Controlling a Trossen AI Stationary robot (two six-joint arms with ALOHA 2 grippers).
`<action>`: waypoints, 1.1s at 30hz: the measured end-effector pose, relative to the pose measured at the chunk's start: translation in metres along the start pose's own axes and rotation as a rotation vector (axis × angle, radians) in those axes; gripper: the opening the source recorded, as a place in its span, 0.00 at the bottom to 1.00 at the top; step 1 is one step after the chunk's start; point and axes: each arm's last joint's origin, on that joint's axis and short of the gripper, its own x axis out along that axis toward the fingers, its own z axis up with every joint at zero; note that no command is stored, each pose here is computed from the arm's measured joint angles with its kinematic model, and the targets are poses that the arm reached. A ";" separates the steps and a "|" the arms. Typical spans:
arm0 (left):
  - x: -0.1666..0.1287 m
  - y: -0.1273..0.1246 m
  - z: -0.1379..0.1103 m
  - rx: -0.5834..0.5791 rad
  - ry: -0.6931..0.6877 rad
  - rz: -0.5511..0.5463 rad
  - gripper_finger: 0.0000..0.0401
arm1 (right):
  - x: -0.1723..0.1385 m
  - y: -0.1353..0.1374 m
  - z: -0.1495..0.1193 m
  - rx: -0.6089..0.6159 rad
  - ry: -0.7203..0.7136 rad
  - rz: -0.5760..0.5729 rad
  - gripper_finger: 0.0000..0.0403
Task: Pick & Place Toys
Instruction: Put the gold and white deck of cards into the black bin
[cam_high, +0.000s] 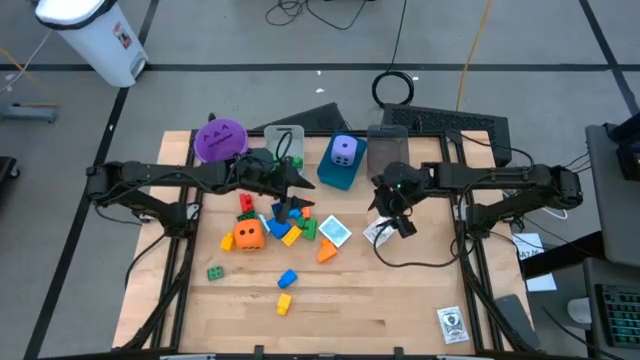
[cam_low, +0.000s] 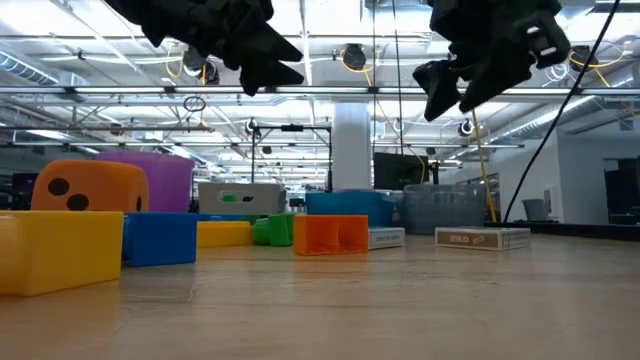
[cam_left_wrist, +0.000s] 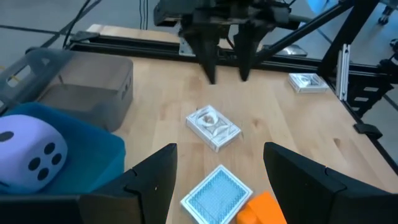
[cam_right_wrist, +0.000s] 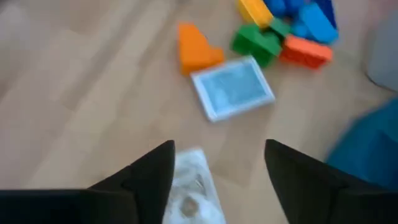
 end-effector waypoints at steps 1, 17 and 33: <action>0.000 0.000 0.000 0.002 -0.003 0.000 0.61 | 0.000 0.000 -0.001 -0.014 0.028 -0.030 0.64; 0.000 0.000 -0.002 0.003 0.017 -0.001 0.61 | 0.054 -0.007 -0.014 -0.045 0.297 -0.089 0.92; 0.000 0.000 -0.004 0.006 0.042 -0.002 0.61 | 0.085 0.027 -0.025 -0.221 0.388 0.099 0.93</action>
